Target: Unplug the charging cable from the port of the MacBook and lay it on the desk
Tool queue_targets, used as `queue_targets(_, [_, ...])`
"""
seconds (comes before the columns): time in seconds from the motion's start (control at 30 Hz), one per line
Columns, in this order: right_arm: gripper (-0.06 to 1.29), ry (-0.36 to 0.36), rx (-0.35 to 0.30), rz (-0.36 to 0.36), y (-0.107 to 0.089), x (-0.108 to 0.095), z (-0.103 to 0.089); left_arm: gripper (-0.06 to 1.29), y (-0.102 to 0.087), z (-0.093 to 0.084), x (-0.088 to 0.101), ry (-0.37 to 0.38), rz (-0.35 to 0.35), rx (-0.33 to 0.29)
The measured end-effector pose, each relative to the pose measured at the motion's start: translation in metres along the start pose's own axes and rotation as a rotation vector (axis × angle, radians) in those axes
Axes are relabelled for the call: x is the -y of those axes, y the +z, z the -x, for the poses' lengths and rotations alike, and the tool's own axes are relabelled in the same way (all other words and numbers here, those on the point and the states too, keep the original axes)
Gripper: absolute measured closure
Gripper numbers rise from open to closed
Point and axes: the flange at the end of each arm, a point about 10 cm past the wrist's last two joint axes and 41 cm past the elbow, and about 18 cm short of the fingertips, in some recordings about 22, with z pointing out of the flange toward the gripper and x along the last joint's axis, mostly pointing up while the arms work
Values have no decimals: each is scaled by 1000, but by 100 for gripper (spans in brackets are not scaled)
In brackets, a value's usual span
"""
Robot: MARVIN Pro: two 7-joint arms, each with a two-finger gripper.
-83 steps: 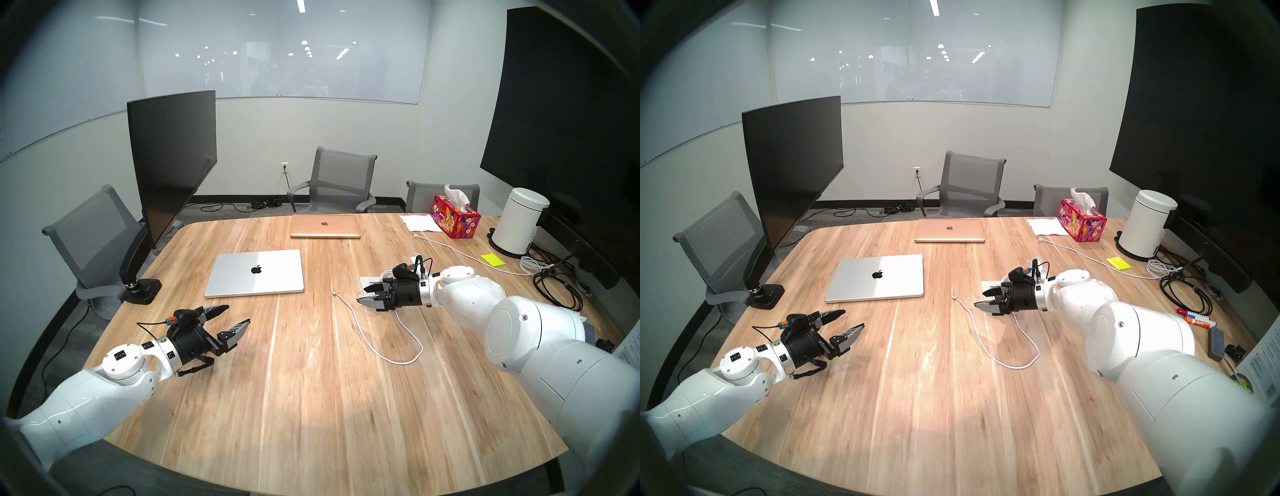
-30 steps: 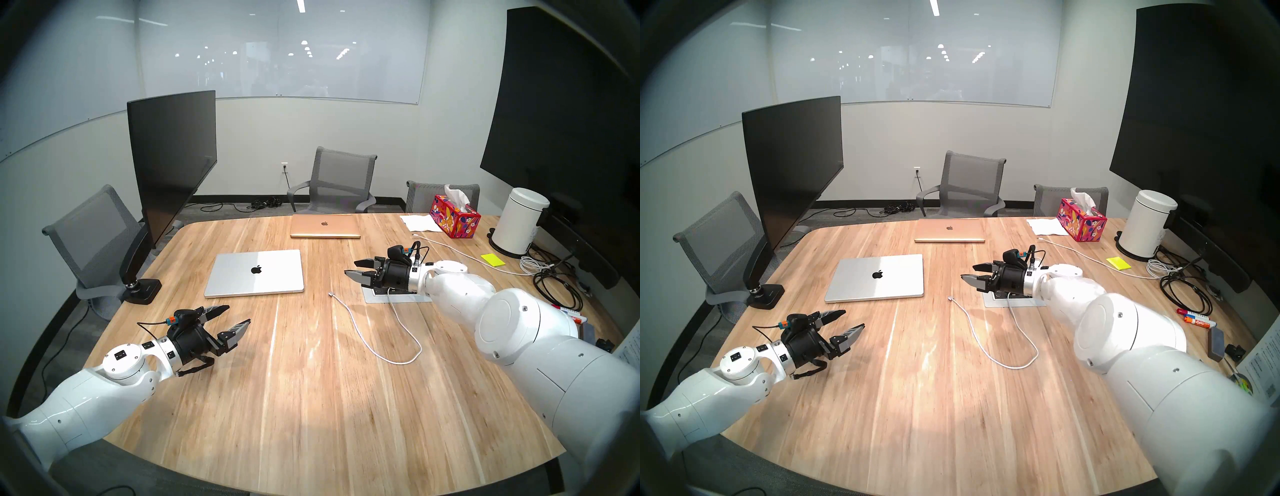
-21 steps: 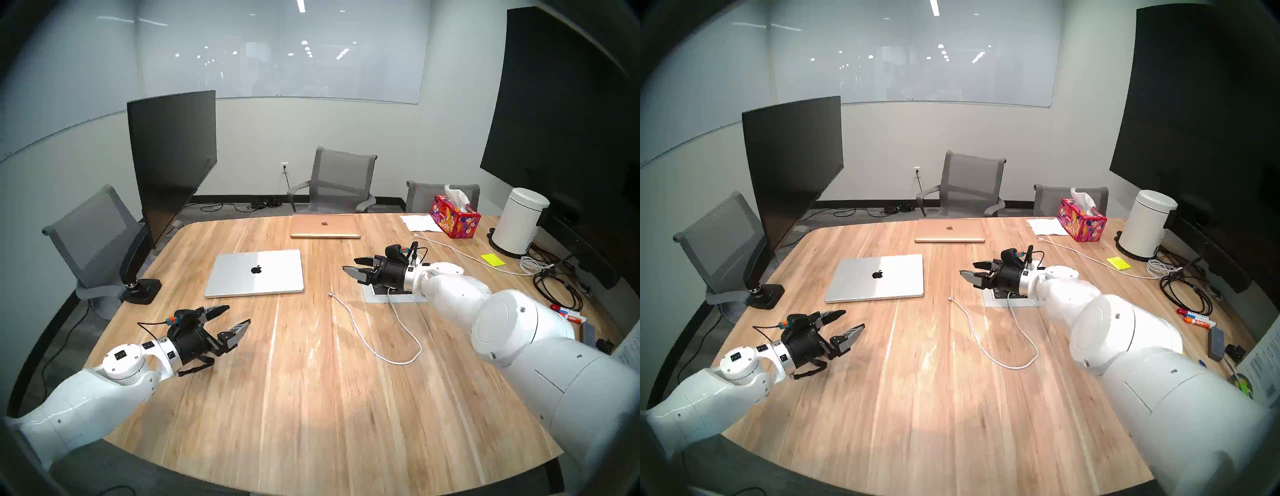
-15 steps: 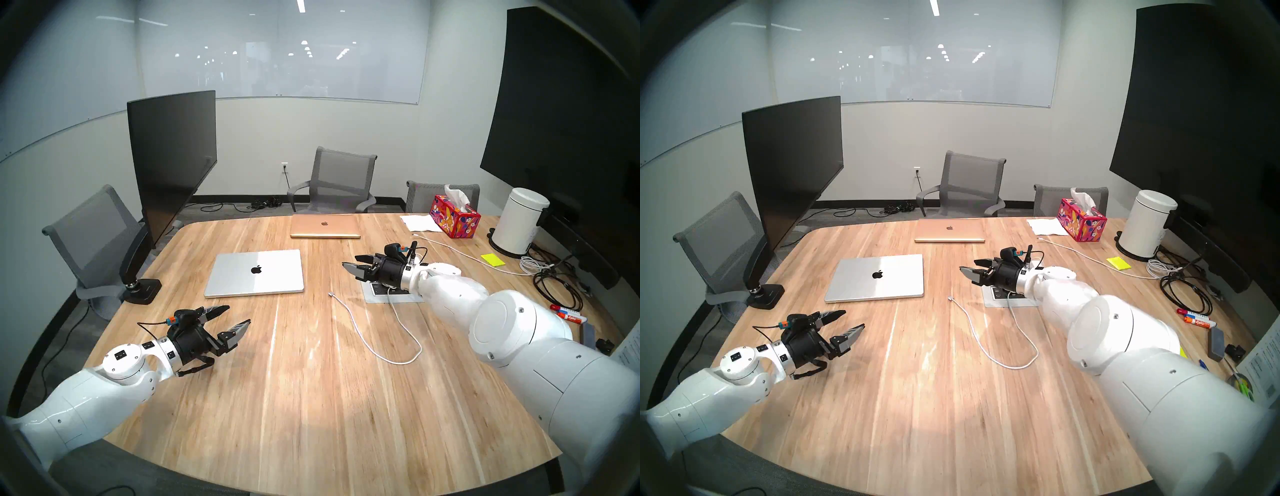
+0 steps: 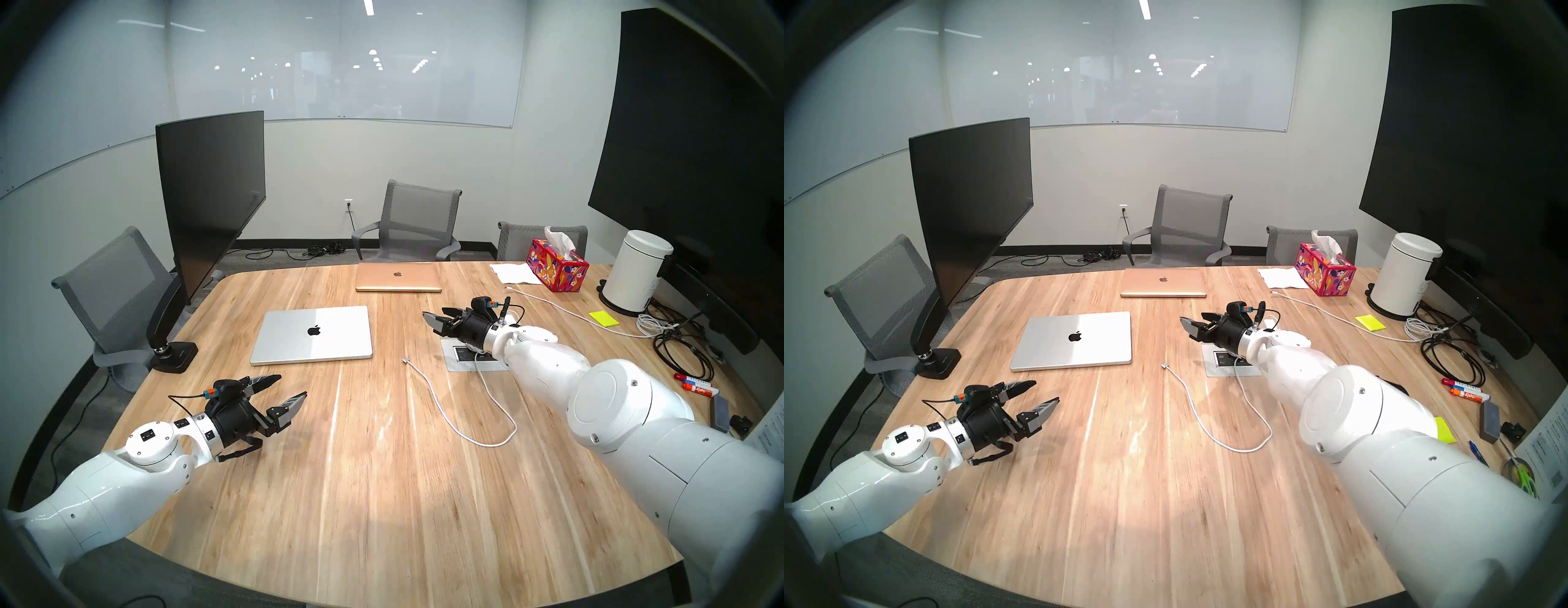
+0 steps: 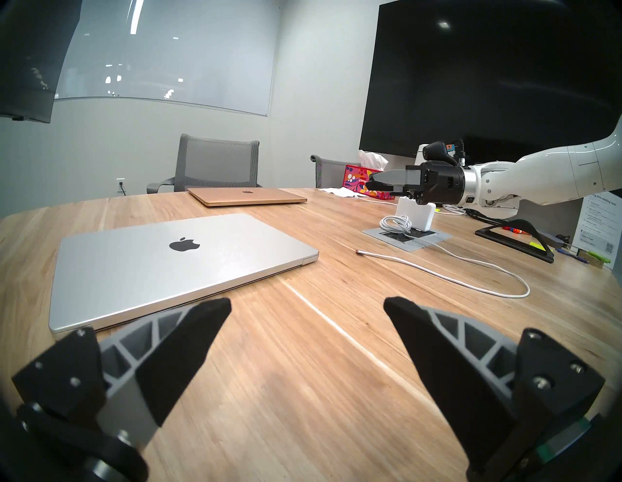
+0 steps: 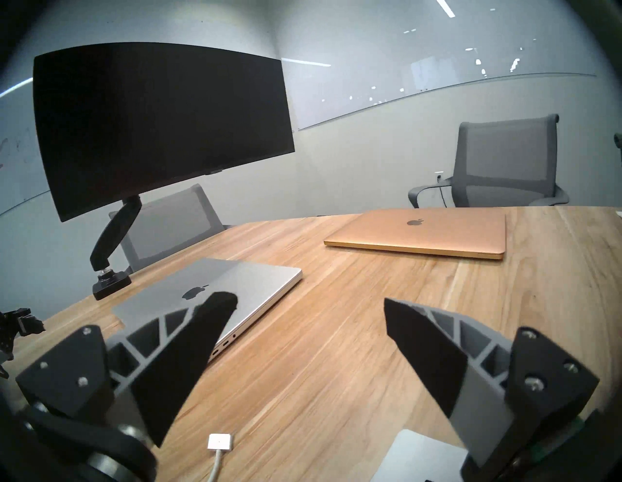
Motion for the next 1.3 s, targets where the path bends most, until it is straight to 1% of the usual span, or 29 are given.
queue_targets(0.17, [4,-4,-18,53,3,-1,2,-2,0,0,0,0,0,0])
queue_targets(0.57, [4,-40,-46,113,6,-1,6,-2,0,0,0,-1,0,0])
queue_targets(1.3, [3,-144,-77,176,3,-2,15,-2,0,0,0,-2,1,1])
